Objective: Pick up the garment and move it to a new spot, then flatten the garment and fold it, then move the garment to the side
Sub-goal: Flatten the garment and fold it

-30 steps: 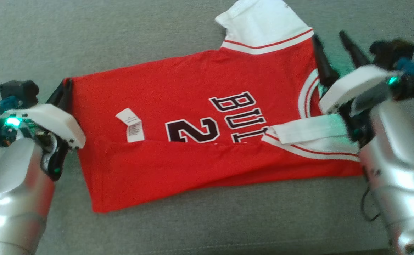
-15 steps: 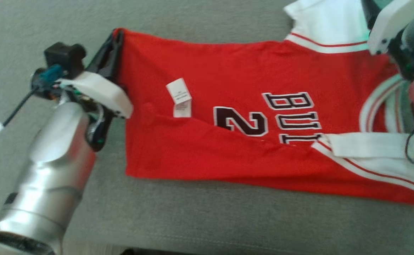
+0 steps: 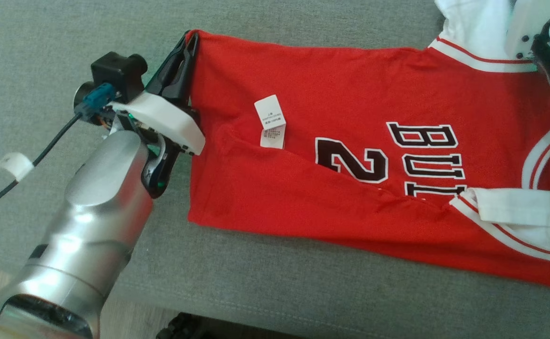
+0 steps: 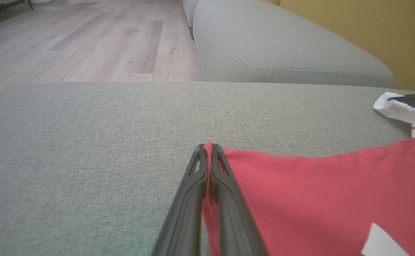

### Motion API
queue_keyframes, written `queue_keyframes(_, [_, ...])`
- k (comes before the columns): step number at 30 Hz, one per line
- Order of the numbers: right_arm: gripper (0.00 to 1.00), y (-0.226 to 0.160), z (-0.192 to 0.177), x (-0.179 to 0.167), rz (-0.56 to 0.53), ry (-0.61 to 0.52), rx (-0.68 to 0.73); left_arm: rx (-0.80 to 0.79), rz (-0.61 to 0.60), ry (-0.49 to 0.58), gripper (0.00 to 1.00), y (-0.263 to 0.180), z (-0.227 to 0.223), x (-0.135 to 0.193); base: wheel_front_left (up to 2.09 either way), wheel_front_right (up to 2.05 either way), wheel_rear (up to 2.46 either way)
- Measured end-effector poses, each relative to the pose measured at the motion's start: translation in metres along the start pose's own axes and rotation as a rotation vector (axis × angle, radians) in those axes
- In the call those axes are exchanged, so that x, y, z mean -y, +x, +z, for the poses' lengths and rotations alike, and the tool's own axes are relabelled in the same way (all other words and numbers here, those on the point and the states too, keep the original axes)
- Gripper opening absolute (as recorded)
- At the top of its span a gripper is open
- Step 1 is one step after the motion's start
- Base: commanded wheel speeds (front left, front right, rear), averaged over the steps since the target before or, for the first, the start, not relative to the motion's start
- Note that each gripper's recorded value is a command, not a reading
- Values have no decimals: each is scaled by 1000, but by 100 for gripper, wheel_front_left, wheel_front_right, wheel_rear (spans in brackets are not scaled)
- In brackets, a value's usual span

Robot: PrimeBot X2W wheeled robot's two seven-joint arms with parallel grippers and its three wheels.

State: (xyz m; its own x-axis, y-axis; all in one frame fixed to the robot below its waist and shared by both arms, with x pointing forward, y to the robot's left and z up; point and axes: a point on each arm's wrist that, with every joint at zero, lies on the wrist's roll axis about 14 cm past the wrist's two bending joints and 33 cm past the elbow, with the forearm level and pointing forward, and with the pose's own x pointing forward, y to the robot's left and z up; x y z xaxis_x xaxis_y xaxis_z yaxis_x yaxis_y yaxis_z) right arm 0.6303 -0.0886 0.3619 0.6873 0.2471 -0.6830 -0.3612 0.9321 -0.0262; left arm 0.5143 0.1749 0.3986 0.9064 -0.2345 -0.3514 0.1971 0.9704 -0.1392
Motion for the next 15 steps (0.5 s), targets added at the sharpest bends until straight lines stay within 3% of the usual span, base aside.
queue_keyframes(1, [0, 0, 1, 1, -2, 2, 8, 5, 0, -2, 0, 0, 0, 0, 0, 0, 0])
queue_keyframes(5, [0, -2, 7, 8, -18, 14, 78, 15, 1, -6, 0, 2, -1, 0, 0, 0, 0])
queue_keyframes(8, [0, -14, 31, 26, -64, 24, 247, 65, 0, -7, 0, 7, 12, 1, 0, 0, 0])
queue_keyframes(15, [0, -55, 76, 62, -154, 43, 502, 261, 39, 58, 0, 16, 80, -1, 0, 0, 0])
